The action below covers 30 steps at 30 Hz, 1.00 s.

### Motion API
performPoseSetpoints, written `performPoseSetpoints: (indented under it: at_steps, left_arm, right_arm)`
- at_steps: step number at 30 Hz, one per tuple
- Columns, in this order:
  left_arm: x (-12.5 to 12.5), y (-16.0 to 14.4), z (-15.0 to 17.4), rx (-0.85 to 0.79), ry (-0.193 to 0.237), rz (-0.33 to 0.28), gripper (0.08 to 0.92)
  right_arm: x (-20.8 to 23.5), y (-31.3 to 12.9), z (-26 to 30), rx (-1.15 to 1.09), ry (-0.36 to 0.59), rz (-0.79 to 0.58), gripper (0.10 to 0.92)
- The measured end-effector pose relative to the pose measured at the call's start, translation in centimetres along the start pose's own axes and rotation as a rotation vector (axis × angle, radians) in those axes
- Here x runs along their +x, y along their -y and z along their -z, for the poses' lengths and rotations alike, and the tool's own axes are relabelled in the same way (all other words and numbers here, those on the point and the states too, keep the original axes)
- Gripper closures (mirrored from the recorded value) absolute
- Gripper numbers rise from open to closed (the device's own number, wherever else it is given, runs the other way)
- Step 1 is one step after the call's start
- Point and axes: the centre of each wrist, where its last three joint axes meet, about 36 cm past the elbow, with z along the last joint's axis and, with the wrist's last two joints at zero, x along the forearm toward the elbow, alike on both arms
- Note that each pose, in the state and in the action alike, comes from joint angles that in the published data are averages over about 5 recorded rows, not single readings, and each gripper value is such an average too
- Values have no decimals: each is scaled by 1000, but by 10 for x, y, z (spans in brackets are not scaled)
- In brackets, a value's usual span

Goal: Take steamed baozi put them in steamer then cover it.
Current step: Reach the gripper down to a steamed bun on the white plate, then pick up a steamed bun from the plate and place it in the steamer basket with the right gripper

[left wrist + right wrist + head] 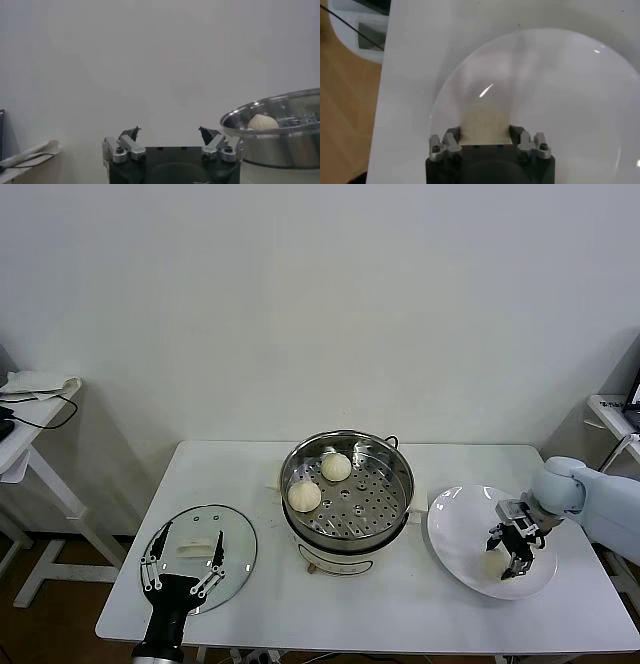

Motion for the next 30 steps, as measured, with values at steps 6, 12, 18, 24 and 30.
performPoseSetpoints:
  at_steps: [6, 12, 18, 24, 30]
  left_arm:
    - [-2, -2, 5, 13, 1, 1, 177]
    - [-3, -2, 7, 22, 4, -1, 177]
    - [-2, -2, 9, 28, 4, -1, 177]
    - [-1, -3, 11, 32, 6, 1, 177]
    - [-1, -3, 14, 34, 11, 4, 177]
  right_arm:
    - [45, 20, 20, 84, 19, -45, 387]
    - [118, 49, 61, 277, 38, -135, 386]
    - [191, 67, 131, 555, 40, -225, 389]
    - [226, 65, 202, 833, 13, -254, 386]
    - [222, 52, 260, 1096, -10, -232, 386]
